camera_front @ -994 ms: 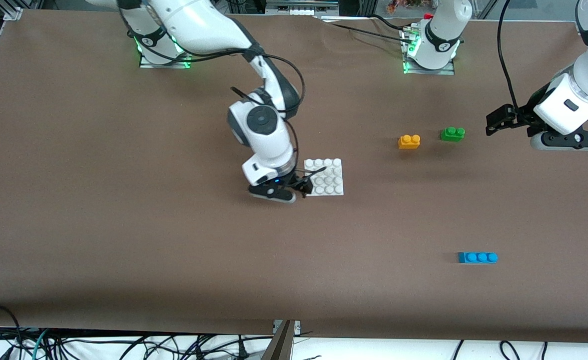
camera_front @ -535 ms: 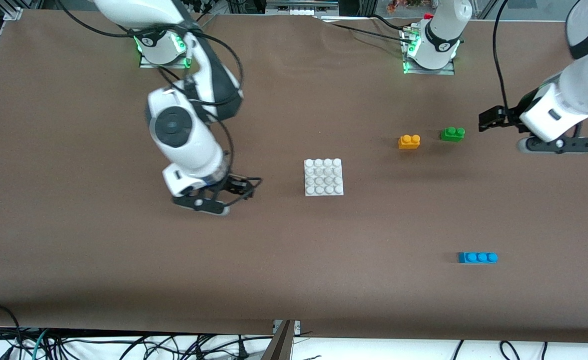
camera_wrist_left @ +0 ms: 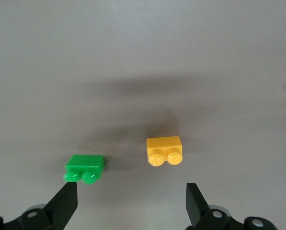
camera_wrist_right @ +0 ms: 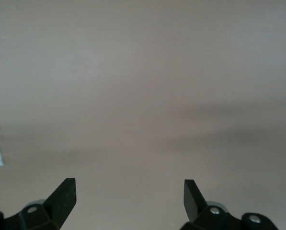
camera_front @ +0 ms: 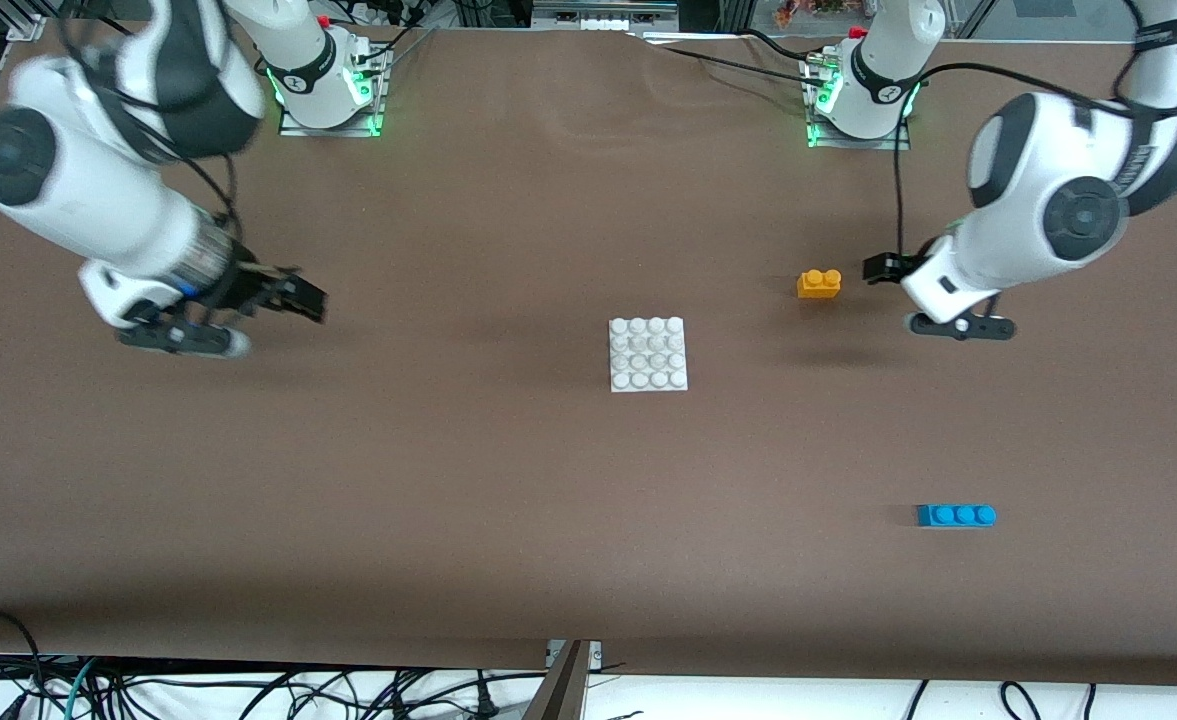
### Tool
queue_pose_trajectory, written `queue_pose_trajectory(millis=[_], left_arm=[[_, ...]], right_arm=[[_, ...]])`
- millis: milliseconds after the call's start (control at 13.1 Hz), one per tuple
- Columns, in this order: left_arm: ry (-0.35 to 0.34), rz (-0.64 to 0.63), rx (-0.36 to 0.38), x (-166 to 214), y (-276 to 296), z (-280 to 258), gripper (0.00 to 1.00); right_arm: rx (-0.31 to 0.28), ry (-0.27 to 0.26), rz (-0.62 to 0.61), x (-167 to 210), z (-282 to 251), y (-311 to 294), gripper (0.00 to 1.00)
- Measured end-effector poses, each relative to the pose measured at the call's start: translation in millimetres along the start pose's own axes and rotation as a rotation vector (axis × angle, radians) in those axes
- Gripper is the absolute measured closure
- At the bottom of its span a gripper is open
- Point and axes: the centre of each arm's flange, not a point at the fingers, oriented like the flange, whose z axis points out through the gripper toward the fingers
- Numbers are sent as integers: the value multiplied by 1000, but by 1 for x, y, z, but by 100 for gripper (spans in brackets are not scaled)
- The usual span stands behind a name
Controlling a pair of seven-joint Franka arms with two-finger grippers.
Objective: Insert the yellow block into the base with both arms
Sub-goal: 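Lower the left gripper over the yellow block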
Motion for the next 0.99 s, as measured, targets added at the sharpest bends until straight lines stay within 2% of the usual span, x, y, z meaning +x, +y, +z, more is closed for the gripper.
queue_pose_trajectory(millis=[153,306,459,612,765,994], left_arm=[[44,3,6,-14,19,42,0],[75,6,7,-30,28,84,0],[112,3,2,-45,25,118,0],[146,2,-3,-54,22,135,0],[181,3,-12,-54,22,142,0],[181,-3,-19,-56,35,153,0]], right_arm=[[-54,-9,-66,-11,-22,38,0],[-64,-33,-124,-18,-37,67,0],[-64,-60,-130,-26,-64,82,0],[-62,-42,-134,-30,-94,84,0],[-61,-38,-146,-30,-99,88,0],[-60,-35,-150,-29,-101,90,0]])
